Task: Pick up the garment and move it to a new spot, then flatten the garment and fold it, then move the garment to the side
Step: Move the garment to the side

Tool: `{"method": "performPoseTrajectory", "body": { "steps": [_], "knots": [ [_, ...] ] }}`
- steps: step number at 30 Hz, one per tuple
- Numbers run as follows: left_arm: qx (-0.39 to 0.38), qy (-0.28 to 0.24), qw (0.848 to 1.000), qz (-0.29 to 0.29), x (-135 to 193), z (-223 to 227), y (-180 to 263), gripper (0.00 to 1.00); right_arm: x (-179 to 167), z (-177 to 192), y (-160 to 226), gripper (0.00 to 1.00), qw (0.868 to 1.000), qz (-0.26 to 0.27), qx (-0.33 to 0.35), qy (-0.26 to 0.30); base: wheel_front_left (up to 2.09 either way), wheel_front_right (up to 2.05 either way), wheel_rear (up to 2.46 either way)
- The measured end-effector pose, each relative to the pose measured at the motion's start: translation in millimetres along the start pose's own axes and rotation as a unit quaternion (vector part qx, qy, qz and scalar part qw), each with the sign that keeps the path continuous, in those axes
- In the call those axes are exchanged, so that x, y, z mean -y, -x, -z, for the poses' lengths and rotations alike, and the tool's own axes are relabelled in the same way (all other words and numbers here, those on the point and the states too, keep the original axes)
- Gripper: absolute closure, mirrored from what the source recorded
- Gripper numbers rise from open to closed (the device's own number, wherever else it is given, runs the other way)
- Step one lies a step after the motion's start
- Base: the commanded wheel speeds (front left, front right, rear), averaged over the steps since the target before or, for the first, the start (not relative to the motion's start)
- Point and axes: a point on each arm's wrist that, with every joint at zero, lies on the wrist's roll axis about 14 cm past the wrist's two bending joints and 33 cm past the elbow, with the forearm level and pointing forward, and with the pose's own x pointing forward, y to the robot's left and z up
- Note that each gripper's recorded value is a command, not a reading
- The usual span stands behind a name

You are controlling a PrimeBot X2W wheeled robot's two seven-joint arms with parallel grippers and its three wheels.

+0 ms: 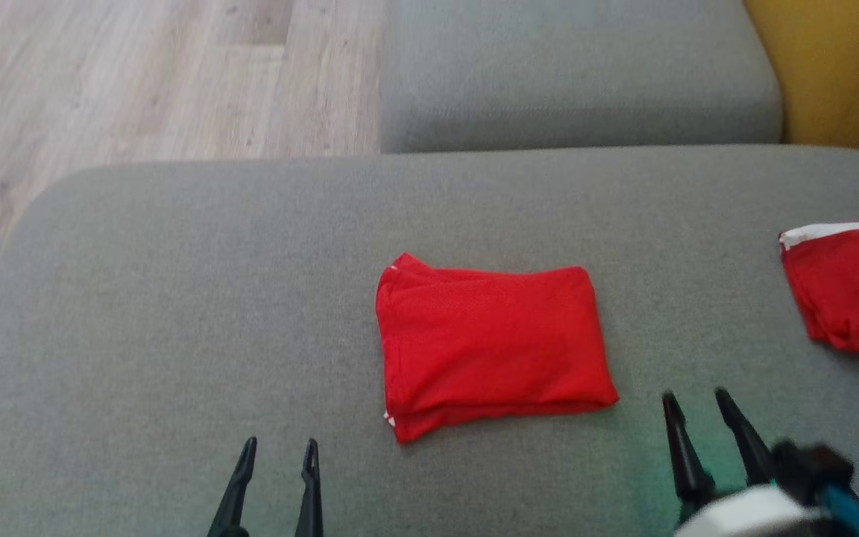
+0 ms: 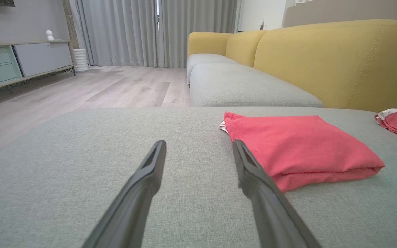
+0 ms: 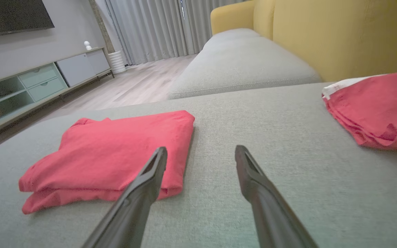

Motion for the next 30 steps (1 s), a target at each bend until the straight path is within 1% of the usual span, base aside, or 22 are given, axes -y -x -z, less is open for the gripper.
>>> {"method": "performPoseTrajectory", "body": {
  "steps": [5,9,10,11,15,20,22,23,24,25,26,27,28,30],
  "knots": [
    [-0.015,0.001,1.0,0.001,1,7,-7,0.0,-6,-5,-37,0.0,0.998,-0.024,-0.039,-0.039,0.0,0.0,0.0],
    [-0.012,0.001,1.0,0.013,6,3,-27,0.0,-11,-1,-67,0.0,0.99,-0.054,-0.109,-0.069,0.0,0.0,0.0],
    [-0.012,0.001,1.0,0.013,6,3,-27,0.0,-11,-1,-67,0.0,0.99,-0.054,-0.109,-0.069,0.0,0.0,0.0],
    [-0.012,0.001,1.0,0.017,9,2,-32,0.0,-11,2,-74,0.0,0.987,-0.058,-0.129,-0.077,0.0,0.0,0.0],
    [-0.015,0.001,1.0,0.022,12,4,-45,0.0,-9,19,-89,0.0,0.97,-0.067,-0.202,-0.118,0.0,0.0,0.0],
    [-0.026,-0.001,1.0,0.013,8,10,-47,0.0,-13,50,-89,0.0,0.935,-0.07,-0.292,-0.188,0.0,0.0,0.0],
    [-0.026,-0.002,1.0,0.008,6,10,-48,0.0,-16,53,-90,0.0,0.926,-0.074,-0.305,-0.209,0.0,0.0,0.0],
    [-0.026,-0.002,1.0,0.007,6,10,-48,0.0,-18,53,-91,0.09,0.923,-0.076,-0.309,-0.217,0.0,0.0,0.0],
    [-0.026,-0.002,1.0,0.006,5,10,-48,0.0,-21,52,-93,0.47,0.921,-0.08,-0.311,-0.222,0.0,0.0,0.0],
    [-0.027,-0.002,1.0,0.006,5,10,-48,0.0,-23,51,-95,0.82,0.919,-0.082,-0.311,-0.229,0.0,0.0,0.0],
    [-0.028,-0.002,1.0,0.006,5,11,-47,0.0,-25,51,-96,0.82,0.917,-0.085,-0.311,-0.236,0.0,0.0,0.0],
    [-0.029,-0.001,1.0,0.006,6,11,-47,0.0,-28,51,-96,1.0,0.914,-0.087,-0.312,-0.242,0.0,0.0,0.0],
    [-0.029,-0.001,1.0,0.005,6,12,-47,0.0,-31,53,-95,1.0,0.913,-0.09,-0.314,-0.245,0.0,0.0,0.0],
    [-0.03,0.002,1.0,0.005,7,12,-48,0.0,-30,53,-96,1.0,0.915,-0.09,-0.31,-0.243,0.0,0.0,0.0]
  ]
}}
